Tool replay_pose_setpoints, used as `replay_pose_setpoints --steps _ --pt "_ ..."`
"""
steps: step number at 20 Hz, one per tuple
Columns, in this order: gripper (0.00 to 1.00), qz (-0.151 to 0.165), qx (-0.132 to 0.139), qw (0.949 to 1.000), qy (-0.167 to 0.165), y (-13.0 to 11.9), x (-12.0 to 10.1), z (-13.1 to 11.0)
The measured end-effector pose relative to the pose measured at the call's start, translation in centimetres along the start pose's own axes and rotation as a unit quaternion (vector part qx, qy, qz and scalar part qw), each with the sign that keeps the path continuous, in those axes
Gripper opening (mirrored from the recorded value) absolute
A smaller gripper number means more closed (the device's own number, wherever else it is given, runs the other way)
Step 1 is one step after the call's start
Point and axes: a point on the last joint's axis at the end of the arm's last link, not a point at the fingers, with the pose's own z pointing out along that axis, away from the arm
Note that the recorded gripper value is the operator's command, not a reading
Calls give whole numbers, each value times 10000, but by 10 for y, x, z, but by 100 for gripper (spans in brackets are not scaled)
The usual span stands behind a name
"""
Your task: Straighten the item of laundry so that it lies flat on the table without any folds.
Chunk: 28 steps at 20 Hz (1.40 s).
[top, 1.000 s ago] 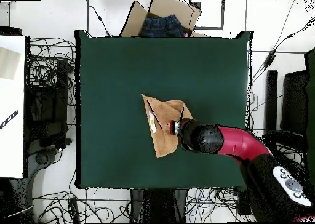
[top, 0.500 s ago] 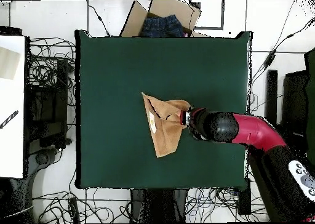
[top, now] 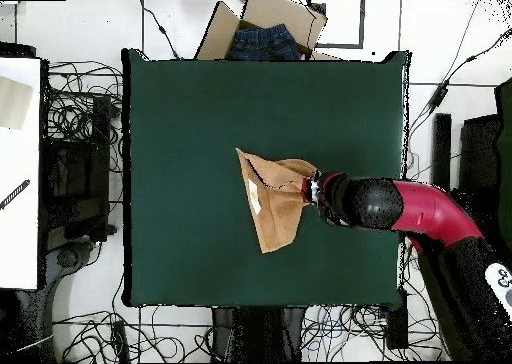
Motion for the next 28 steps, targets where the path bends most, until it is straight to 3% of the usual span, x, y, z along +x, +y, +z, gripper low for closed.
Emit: replay_pose_setpoints --steps 24,28 --pt "0 -16 112 9995 293 -25 7 -53" --pt "0 23 144 9993 357 -30 7 -71"
